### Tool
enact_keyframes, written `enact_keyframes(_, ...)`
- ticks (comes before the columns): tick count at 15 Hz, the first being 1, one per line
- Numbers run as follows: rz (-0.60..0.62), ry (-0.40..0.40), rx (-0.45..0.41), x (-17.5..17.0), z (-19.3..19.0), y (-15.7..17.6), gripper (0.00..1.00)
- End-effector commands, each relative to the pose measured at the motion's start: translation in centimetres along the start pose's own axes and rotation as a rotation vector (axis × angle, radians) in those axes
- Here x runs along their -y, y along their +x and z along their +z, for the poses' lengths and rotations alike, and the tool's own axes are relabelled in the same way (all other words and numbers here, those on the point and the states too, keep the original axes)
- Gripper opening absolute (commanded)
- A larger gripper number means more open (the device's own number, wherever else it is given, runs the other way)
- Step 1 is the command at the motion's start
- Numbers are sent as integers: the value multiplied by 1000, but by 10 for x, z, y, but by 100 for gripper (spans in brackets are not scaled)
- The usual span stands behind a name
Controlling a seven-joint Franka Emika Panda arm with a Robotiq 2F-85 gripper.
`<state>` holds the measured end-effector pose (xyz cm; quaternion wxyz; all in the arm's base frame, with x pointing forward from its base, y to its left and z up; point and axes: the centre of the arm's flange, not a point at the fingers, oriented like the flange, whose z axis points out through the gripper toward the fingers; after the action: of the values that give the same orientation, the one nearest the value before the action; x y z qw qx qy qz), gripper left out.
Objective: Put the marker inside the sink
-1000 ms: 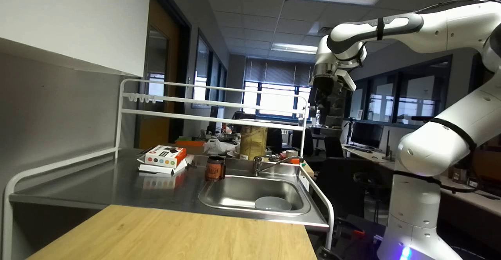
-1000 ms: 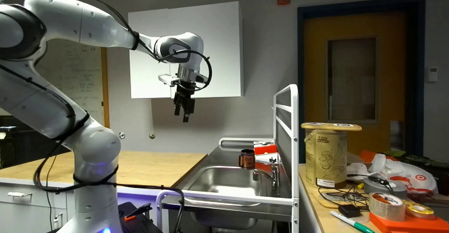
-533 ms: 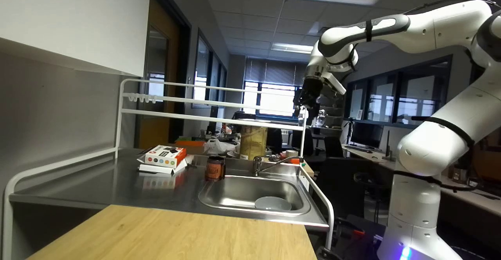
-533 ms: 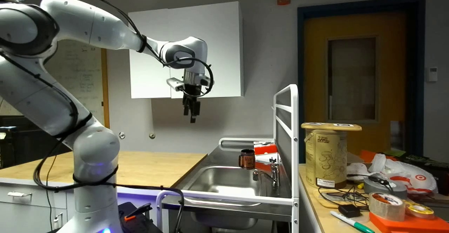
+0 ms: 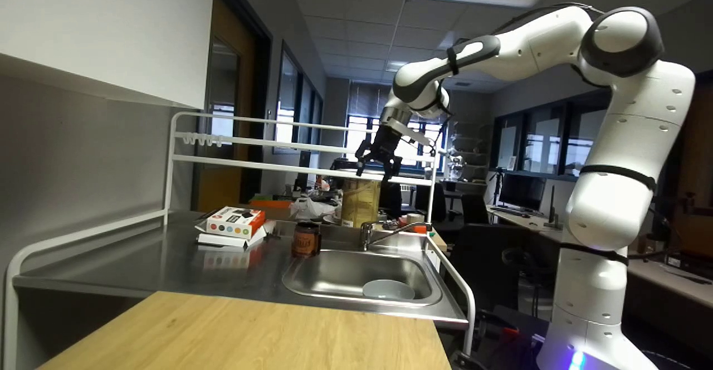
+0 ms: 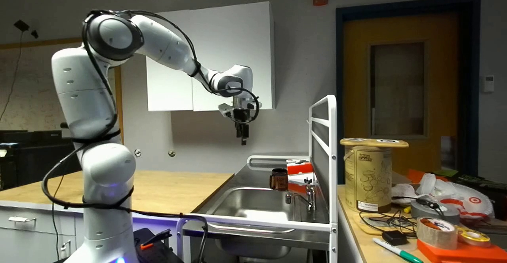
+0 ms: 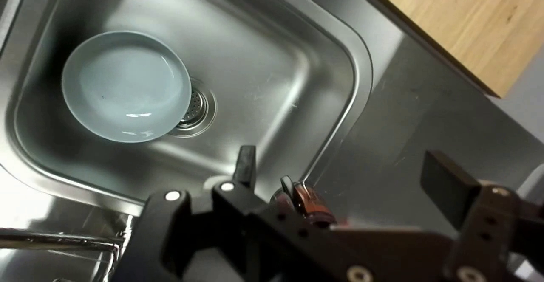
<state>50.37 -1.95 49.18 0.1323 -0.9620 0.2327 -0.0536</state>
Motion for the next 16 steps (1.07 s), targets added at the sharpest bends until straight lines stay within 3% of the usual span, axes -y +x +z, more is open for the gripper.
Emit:
enact_keyframes(1, 68, -78, -3, 52, 13, 77, 100)
enact_keyframes(9, 227, -194, 9, 104, 65, 182, 100)
enact_keyframes(16, 350, -261, 105, 93, 110, 249, 100)
